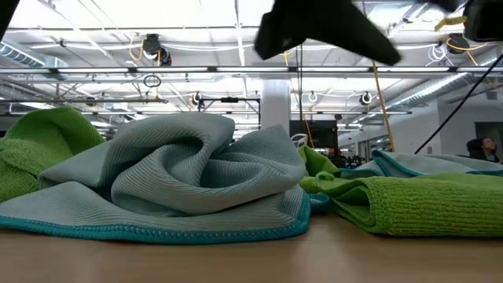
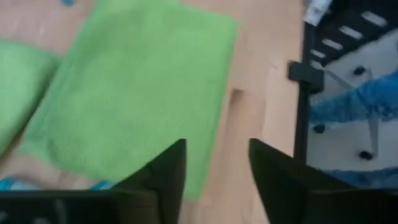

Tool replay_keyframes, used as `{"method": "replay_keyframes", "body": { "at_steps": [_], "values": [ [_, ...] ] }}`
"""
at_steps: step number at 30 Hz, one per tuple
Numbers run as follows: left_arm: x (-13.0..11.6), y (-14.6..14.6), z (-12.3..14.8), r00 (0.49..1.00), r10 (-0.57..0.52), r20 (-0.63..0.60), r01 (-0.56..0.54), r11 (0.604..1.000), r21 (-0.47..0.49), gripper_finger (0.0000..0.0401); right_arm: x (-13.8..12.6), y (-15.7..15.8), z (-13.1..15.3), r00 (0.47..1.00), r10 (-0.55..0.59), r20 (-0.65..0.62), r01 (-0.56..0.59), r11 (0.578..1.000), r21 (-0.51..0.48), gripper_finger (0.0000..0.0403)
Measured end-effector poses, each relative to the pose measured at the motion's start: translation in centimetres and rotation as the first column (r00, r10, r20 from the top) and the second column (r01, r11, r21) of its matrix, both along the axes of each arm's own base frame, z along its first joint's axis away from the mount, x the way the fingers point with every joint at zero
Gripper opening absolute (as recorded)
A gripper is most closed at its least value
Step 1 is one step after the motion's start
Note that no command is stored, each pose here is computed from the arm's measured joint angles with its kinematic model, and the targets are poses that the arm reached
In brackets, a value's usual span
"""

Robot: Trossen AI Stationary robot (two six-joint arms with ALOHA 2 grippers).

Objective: Fold microfiber towels
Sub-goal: Fold the bottom right green microfiber cloth

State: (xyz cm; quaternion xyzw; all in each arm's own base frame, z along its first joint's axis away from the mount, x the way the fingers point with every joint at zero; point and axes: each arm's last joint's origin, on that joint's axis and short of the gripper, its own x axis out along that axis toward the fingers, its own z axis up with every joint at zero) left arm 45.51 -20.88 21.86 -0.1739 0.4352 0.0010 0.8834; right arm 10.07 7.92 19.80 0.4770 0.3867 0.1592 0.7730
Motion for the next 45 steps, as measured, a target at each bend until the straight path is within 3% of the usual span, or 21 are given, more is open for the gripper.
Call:
{"method": "replay_keyframes", "body": {
  "at_steps": [6, 11, 21, 29, 33, 40, 45],
  "values": [
    [-1.3, -2.3, -2.6, 0.992, -0.123, -0.023, 0.125, 0.976, 0.180, 0.0264, 1.3, 0.8, 0.2, 0.985, -0.171, -0.004, 0.170, 0.982, 0.086, 0.0011],
    [-2.5, -3.4, -4.5, 0.988, -0.137, -0.065, 0.150, 0.946, 0.287, 0.0280, 2.2, 1.8, 0.1, 0.965, -0.261, 0.001, 0.259, 0.958, 0.126, 0.0011],
    [-2.7, -3.3, -7.3, 0.984, -0.180, -0.011, 0.176, 0.942, 0.288, 0.0256, 3.1, 3.9, 0.5, 0.938, -0.332, 0.102, 0.307, 0.930, 0.205, 0.0012],
    [-2.5, -3.1, -6.6, 0.981, -0.195, -0.003, 0.191, 0.959, 0.211, 0.0250, 3.6, 5.0, -0.5, 0.948, -0.319, -0.012, 0.318, 0.938, 0.135, 0.0012],
    [-2.7, -3.6, -6.5, 0.979, -0.204, 0.004, 0.199, 0.959, 0.201, 0.0259, 4.2, 5.9, -0.2, 0.966, -0.252, -0.049, 0.257, 0.960, 0.116, 0.0012],
    [-2.7, -3.4, -6.5, 0.992, -0.122, 0.014, 0.116, 0.970, 0.212, 0.0275, 4.3, 6.9, -0.9, 0.978, -0.114, -0.172, 0.123, 0.991, 0.046, 0.0012],
    [-1.9, -3.1, -3.9, 0.993, -0.074, 0.090, 0.059, 0.985, 0.164, 0.0269, 4.1, 7.1, -1.1, 0.977, -0.103, -0.189, 0.111, 0.993, 0.030, 0.0012]
  ]
}}
